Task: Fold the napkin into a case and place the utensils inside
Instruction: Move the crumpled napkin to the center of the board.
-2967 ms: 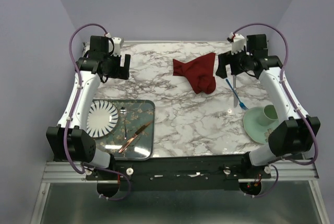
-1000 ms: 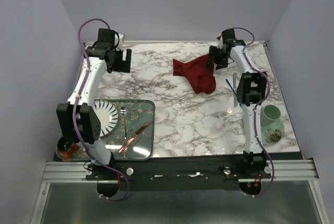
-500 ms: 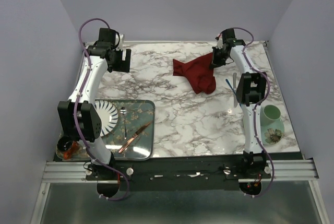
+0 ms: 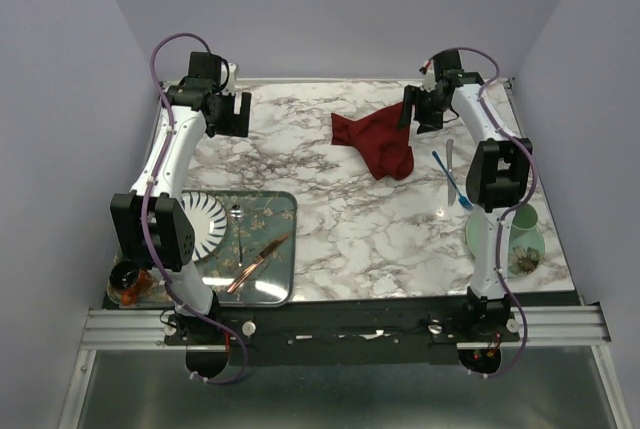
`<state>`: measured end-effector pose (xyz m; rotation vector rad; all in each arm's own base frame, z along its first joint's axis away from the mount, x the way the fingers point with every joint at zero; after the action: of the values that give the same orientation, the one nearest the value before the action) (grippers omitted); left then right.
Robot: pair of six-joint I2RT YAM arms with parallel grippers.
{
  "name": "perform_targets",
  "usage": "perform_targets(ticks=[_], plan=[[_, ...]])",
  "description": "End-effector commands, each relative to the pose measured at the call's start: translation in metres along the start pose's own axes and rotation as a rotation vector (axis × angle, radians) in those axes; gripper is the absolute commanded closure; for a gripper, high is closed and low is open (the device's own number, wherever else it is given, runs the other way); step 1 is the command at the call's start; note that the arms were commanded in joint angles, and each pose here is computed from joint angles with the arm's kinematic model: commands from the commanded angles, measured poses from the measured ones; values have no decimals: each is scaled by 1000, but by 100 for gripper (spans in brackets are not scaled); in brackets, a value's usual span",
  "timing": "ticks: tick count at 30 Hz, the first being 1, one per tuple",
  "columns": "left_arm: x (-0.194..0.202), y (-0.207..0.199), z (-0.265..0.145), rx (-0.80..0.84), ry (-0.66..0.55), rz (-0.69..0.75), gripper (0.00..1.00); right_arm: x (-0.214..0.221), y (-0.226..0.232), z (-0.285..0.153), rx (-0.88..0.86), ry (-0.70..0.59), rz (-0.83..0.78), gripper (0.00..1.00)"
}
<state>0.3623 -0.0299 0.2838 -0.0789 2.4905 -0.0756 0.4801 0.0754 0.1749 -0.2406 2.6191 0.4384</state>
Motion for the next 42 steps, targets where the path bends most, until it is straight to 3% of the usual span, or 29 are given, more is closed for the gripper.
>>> perform_targets(ticks=[1,8,17,23,25,26,27,35,42], plan=[[3,-3,-5,20,4,-6,1,7,-1,12,14,48,90,24],[9,-2,-10,9,2,-8,1,14,-7,37,29,100,150,24],[12,0,-12,-9,10,-3,1,18,-6,61,-41,128,220,35],[8,2,-14,-27,-3,3,1,24,-2,63,-80,153,250,63],[8,2,-13,-28,0,6,1,17,0,60,-114,129,232,88],[8,2,-13,-29,0,8,1,13,2,55,-120,112,221,97],[8,2,-13,-30,-2,6,1,8,3,50,-126,94,208,99],[7,-1,-10,22,-2,27,1,-47,28,-40,-162,-209,-47,99],[1,-6,-11,82,-18,30,1,-34,59,-63,-215,-228,-346,99]])
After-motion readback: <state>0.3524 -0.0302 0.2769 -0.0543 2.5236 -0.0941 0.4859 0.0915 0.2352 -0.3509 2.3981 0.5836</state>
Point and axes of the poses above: each gripper's point midway between its finger pads, its own z axis out along the fingers, its own y axis along the line the jaws close on, x = y × z, the point moved 10 cm from there along -z, back along the fingers, and after that the axes turned 9 degrees about -z, right-handed, at the moved point
